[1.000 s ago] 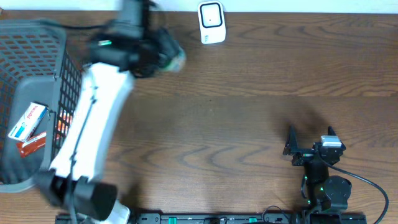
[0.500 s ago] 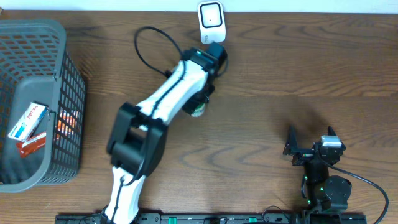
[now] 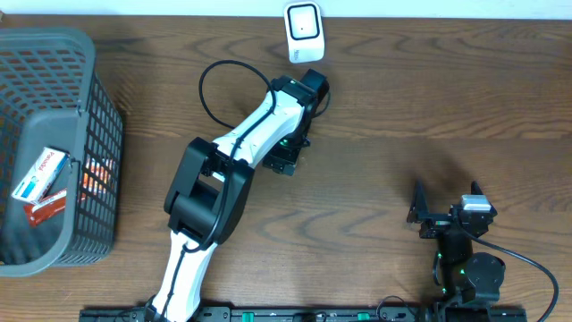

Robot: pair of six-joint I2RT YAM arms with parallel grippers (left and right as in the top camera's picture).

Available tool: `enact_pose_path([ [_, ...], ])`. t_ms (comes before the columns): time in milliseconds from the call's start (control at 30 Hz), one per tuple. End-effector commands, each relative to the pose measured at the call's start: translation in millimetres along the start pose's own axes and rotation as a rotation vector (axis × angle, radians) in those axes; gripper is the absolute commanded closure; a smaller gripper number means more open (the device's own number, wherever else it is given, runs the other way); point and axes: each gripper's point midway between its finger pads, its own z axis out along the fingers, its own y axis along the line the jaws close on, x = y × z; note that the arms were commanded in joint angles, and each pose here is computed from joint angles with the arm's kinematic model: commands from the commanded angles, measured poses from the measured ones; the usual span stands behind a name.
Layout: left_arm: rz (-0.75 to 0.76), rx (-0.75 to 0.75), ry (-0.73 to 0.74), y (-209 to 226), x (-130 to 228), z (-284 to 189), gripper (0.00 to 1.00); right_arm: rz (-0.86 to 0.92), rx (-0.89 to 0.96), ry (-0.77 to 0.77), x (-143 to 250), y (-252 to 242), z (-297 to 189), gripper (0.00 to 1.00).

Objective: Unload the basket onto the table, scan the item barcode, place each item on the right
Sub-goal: 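Carry the jar with the left gripper and set it on the table center, then reach the left gripper into the basket and grasp the orange packet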

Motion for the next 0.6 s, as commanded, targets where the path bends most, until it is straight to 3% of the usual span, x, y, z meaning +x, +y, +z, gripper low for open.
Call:
enact_pose_path([
  [0,0.03,0.096,-0.047,5,-18,-59,0.06,0.007,-0.001,0.001,1,1,0,0.01],
  [233,0.237,0.448,-0.354,32,-88,-218,0.06,0.007,-0.001,0.001,1,0,0,0.01],
  [333,0.315,0.599,-0.575,57,-139,-297,0.06,0.007,-0.001,0.001,1,0,0,0.01],
  [467,0.126,0.634,-0.797,131,-234,-361,0.06,0.007,-0.001,0.001,1,1,0,0.01],
  [567,-0.065,0.594,-0.793,185,-292,-363,0.06,0.007,-0.001,0.001,1,0,0,0.01],
])
